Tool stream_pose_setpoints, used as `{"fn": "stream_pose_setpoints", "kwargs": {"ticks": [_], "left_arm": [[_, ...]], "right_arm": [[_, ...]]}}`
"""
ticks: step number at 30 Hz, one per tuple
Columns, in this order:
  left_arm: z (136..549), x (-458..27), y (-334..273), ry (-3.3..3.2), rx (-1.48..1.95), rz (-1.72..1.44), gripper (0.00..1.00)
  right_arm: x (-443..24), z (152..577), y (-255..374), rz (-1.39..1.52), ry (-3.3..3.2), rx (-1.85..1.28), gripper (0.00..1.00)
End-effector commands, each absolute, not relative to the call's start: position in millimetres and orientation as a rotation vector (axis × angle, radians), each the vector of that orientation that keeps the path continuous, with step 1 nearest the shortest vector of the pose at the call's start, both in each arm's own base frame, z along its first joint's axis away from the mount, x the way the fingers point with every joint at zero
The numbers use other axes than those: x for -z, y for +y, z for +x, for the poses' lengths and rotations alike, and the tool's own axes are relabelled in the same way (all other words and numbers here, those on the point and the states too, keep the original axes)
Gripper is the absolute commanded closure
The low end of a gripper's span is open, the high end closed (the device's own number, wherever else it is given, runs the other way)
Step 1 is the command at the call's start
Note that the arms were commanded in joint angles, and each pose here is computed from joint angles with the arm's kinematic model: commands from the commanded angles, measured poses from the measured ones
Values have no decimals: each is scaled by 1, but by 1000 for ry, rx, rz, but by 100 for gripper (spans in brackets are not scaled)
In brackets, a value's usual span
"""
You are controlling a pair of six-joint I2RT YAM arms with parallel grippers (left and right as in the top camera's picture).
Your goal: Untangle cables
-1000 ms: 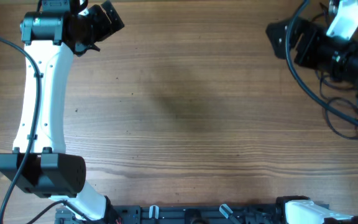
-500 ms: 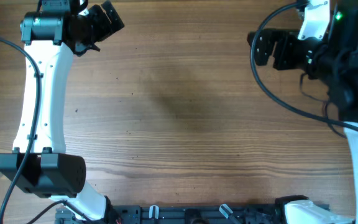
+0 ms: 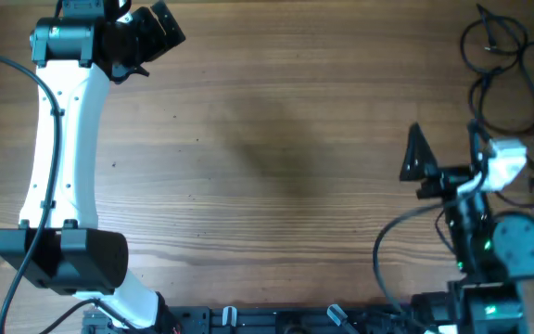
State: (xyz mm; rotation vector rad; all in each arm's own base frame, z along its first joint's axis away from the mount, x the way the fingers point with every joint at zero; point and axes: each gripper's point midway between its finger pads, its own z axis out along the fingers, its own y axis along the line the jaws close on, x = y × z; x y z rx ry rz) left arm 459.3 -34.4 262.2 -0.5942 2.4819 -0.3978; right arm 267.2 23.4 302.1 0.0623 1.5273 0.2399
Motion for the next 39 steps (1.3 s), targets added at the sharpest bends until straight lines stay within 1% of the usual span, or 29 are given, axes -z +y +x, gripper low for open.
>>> {"fn": "stream_pose_setpoints", "kwargs": {"ticks": [1, 6, 13, 14, 17, 39], "left_arm": [[459, -273, -31, 2450, 395, -605, 0], [459, -273, -31, 2450, 395, -605, 0], [459, -273, -31, 2450, 395, -605, 0], [459, -273, -31, 2450, 395, -605, 0], [459, -273, -31, 2450, 395, -605, 0], [459, -273, -31, 2450, 395, -605, 0]], "right_arm": [[-263, 257, 13, 137, 1500, -242, 0], [-218, 248, 10, 142, 1464, -235, 0], [-191, 246, 9, 147, 1502, -219, 0], [-175, 247, 8, 157, 1567, -212, 0], [-176, 246, 16, 105, 1568, -231, 0], [-175, 246, 16, 105, 1572, -229, 0]]}}
